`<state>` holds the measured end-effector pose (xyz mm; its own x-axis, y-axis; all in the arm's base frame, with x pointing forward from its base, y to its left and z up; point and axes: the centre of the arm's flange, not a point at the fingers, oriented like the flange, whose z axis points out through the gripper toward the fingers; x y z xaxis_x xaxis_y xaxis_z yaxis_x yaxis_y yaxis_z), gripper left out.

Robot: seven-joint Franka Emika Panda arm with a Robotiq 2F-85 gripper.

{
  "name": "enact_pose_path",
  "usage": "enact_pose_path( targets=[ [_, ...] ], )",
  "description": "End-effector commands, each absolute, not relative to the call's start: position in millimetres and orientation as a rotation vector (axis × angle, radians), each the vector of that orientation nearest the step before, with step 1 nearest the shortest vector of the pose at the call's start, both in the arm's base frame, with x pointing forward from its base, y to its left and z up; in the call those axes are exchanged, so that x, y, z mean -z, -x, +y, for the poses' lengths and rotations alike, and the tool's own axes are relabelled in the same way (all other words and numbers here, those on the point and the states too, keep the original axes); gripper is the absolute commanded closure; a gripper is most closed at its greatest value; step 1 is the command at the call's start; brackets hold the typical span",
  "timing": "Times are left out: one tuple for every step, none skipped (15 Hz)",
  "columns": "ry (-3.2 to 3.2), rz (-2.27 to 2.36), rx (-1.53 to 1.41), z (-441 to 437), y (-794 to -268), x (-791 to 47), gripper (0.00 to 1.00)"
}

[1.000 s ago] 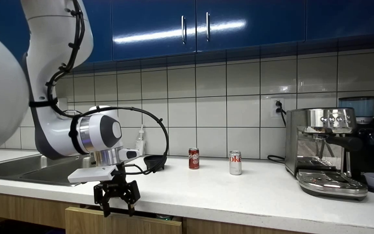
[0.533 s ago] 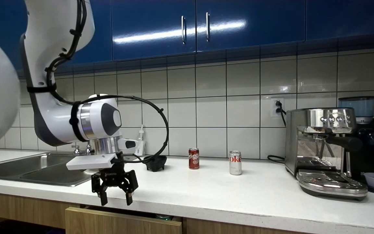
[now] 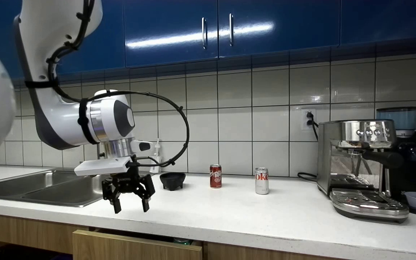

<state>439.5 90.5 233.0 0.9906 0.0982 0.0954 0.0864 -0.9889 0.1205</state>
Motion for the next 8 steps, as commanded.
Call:
enact_pose_path(
  targets=[
    [-2.996, 0.123, -0.218, 89, -428, -259, 0.0],
    [-2.988, 0.118, -0.235, 89, -428, -262, 0.0],
    [-3.007, 0.144, -0.207, 89, -440, -247, 0.0],
    [-3.004, 0.14, -0.221, 89, -440, -251, 0.0],
    [-3.003, 0.138, -0.229, 88, -439, -253, 0.0],
    [-3.003, 0.138, -0.232, 88, -439, -254, 0.0],
    [-3.003, 0.137, -0.232, 88, -439, -254, 0.0],
    [-3.003, 0.137, -0.23, 88, -438, -254, 0.0]
  ],
)
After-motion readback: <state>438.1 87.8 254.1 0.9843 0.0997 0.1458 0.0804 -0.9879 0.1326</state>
